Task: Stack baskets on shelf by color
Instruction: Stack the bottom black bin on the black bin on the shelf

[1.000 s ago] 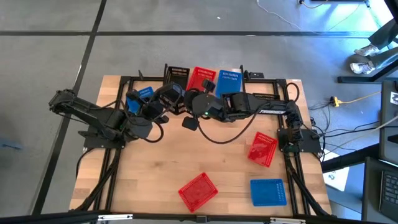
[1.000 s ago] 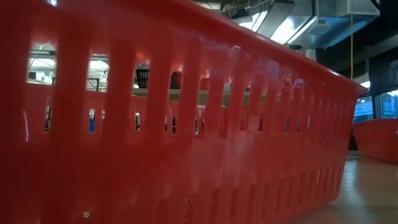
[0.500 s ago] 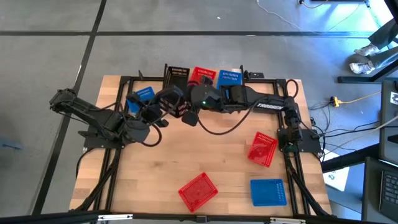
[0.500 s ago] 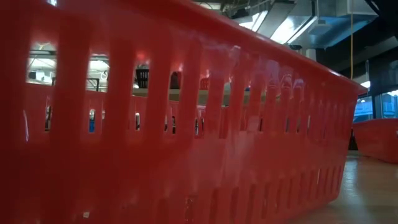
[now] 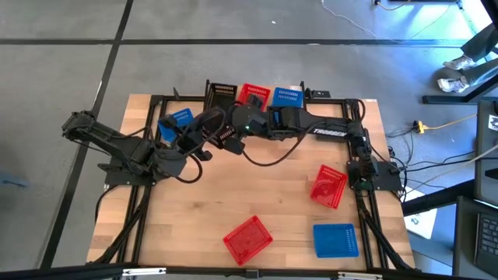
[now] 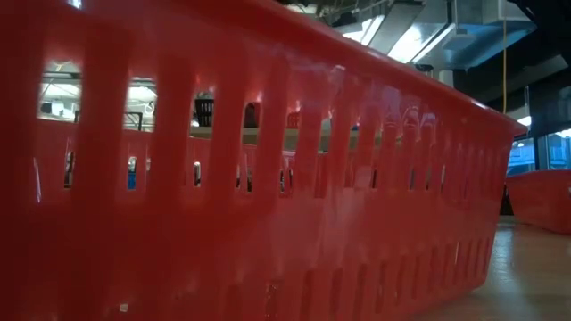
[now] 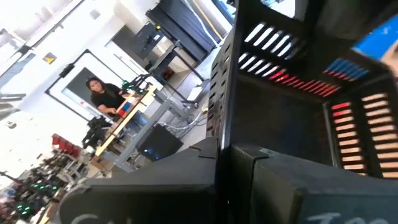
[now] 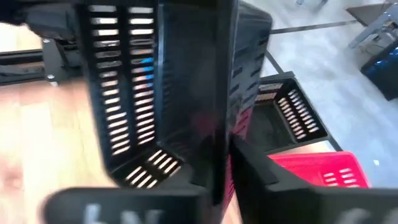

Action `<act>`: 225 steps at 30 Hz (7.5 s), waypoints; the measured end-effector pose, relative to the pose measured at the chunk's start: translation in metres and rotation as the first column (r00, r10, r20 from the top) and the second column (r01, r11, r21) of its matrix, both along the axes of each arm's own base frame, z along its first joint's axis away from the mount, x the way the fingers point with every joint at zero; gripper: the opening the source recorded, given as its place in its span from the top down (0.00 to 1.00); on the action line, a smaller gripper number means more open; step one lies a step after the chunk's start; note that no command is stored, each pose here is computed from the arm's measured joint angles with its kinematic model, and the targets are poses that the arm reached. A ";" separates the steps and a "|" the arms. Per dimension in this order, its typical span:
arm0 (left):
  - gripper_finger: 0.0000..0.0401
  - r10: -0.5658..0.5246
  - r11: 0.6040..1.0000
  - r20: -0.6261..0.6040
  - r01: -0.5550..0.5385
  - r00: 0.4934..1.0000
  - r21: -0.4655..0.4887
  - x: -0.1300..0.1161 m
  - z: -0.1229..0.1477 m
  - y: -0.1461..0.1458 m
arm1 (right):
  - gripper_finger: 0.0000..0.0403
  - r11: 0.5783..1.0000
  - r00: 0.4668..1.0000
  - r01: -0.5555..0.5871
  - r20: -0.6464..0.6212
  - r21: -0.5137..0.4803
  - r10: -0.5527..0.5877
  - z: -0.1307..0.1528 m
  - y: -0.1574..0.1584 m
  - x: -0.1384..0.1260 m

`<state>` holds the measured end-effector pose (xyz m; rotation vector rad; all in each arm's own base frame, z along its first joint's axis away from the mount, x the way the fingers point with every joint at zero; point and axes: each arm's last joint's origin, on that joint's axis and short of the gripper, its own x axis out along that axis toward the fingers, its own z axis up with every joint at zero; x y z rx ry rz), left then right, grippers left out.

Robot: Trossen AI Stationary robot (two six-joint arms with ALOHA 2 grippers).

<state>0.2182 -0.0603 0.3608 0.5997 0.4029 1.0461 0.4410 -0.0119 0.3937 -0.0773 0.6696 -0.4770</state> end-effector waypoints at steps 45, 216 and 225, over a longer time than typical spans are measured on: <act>0.83 -0.205 0.977 -0.027 0.206 0.978 0.047 -0.029 0.026 -0.055 | 1.00 0.970 0.975 0.187 0.091 0.158 -0.203 0.004 -0.049 -0.005; 0.83 -0.347 0.935 0.132 0.354 0.929 -0.034 -0.057 0.034 -0.074 | 0.97 0.385 0.770 0.364 -0.042 0.848 -0.637 -0.051 -0.170 -0.002; 0.83 -0.348 0.935 0.125 0.354 0.929 -0.031 -0.057 0.034 -0.074 | 0.86 0.361 0.757 0.369 -0.052 0.857 -0.651 -0.051 -0.170 -0.002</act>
